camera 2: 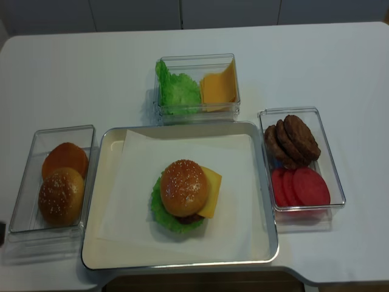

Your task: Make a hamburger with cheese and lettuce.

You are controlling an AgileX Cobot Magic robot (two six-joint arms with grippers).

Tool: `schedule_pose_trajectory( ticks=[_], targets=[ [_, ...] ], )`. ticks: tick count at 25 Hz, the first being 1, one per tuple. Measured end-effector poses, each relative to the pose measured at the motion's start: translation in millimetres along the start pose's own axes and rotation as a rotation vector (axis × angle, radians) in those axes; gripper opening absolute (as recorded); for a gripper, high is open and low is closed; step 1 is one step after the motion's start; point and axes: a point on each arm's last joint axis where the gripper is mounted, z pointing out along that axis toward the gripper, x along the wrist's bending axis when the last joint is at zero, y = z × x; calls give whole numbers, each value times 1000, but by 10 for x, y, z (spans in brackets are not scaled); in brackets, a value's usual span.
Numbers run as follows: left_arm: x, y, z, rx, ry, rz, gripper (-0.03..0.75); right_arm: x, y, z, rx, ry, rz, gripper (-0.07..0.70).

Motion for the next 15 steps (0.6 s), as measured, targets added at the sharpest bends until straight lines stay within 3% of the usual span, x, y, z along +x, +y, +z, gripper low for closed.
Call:
schedule_pose_trajectory(
  ticks=[7, 15],
  targets=[
    [44, -626, -108, -134, -14, -8, 485, 0, 0, 0, 0, 0, 0, 431],
    [37, -1135, 41, -211, -41, 4, 444, 0, 0, 0, 0, 0, 0, 431]
  ],
)
